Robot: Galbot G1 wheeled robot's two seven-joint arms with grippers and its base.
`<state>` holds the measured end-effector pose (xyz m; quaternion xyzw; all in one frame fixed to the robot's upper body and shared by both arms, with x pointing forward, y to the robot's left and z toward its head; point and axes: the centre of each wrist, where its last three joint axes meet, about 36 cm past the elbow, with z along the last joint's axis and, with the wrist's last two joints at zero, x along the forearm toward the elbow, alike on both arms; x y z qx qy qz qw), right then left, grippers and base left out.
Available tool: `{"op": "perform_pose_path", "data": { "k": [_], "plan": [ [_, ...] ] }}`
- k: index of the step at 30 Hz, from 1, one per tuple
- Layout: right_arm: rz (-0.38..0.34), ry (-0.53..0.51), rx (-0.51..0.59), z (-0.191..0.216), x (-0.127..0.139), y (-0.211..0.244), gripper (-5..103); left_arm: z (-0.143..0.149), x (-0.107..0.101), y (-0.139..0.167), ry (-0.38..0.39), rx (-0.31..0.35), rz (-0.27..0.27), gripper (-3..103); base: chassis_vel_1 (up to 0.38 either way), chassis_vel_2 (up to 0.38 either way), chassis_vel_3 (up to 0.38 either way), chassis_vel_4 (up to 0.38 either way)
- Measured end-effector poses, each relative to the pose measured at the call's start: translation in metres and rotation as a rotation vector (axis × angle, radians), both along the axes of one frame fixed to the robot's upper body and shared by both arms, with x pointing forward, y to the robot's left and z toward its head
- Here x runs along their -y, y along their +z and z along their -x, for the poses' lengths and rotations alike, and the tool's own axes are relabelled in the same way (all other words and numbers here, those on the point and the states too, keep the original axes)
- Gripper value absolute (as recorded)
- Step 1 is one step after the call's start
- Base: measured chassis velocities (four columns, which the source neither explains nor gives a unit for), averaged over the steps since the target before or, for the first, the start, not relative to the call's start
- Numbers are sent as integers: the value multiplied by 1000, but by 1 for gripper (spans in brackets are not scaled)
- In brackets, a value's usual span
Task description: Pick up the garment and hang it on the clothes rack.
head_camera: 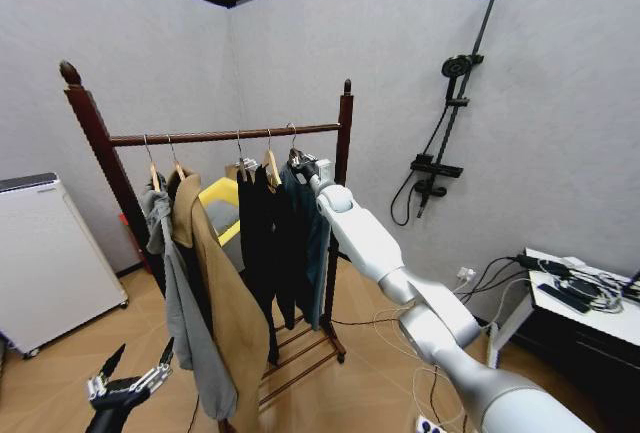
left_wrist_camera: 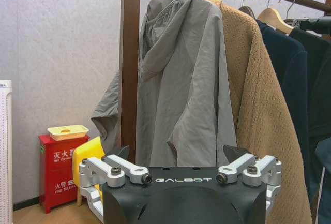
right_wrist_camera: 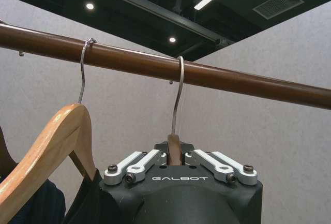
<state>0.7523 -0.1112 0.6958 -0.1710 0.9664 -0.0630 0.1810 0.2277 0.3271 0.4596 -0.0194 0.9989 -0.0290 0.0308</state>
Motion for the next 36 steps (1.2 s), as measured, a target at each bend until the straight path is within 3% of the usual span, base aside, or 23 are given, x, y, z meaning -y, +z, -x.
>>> {"op": "perform_pose_path", "data": {
  "k": [4, 6, 12, 14, 15, 16, 17, 18, 19, 20, 22, 23, 25, 26, 28, 29, 31, 32, 34, 35, 36],
  "plan": [
    [-14, 7, -26, 9, 1, -5, 7, 0, 0, 0, 0, 0, 0, 100, 0, 0, 0, 0],
    [-22, 3, -39, 14, 3, -10, 10, 0, 0, 0, 0, 0, 0, 100, 0, 0, 0, 0],
    [-31, 11, -39, 50, 21, -18, 37, 0, 0, 0, 0, 0, 0, 100, 0, 0, 0, 0],
    [-32, 13, -38, 53, 22, -18, 37, 0, 0, 0, 0, 0, 0, 100, 0, 0, 0, 0],
    [-51, 38, -21, 81, 31, -17, 48, 0, 0, 0, 0, 0, 0, 100, 0, 0, 0, 0],
    [-57, 41, -5, 92, 37, -17, 48, 0, 0, 0, 0, 0, 0, 100, 0, 0, 0, 0],
    [-58, 21, 19, 112, 55, -22, 59, 0, 0, 0, 1, 0, 0, 100, 0, 0, 0, 0],
    [-58, 21, 19, 112, 55, -22, 59, 0, 0, 0, 1, 0, 0, 100, 0, 0, 0, 0],
    [-33, -37, 41, 127, 77, -30, 64, 0, 0, 0, 0, 0, 0, 100, 0, 0, 0, 0],
    [-33, -37, 41, 127, 77, -30, 64, 0, 0, 0, 0, 0, 0, 100, 0, 0, 0, 0],
    [15, -139, 63, 158, 118, -50, 75, 0, 0, 0, 1, 0, 0, 100, 0, 0, 0, 0],
    [15, -139, 63, 158, 118, -50, 75, 0, 0, 0, 1, 0, 0, 100, 0, 0, 0, 0],
    [30, -217, 48, 205, 159, -78, 86, 0, 0, 0, 0, 0, 0, 100, 0, 0, 0, 0],
    [30, -217, 48, 205, 159, -78, 86, 0, 0, 0, 0, 0, 0, 100, 0, 0, 0, 0],
    [23, -285, 25, 258, 192, -101, 96, 0, 0, 0, 0, 0, 0, 100, 0, 0, 0, 0],
    [23, -285, 25, 258, 192, -101, 96, 0, 0, 0, 0, 0, 0, 100, 0, 0, 0, 0],
    [-2, -340, -42, 322, 201, -140, 99, 0, 0, 0, 0, 0, 0, 100, 0, 0, 0, 0],
    [-2, -340, -42, 322, 201, -140, 99, 0, 0, 0, 0, 0, 0, 100, 0, 0, 0, 0],
    [-43, -393, -145, 389, 197, -188, 100, 0, 0, 0, 0, 0, 0, 100, 0, 0, 0, 0],
    [-43, -393, -145, 389, 197, -188, 100, 0, 0, 0, 0, 0, 0, 100, 0, 0, 0, 0],
    [-53, -421, -190, 414, 194, -213, 100, 0, 0, 0, 0, 0, 0, 100, 0, 0, 0, 0]
  ]
}}
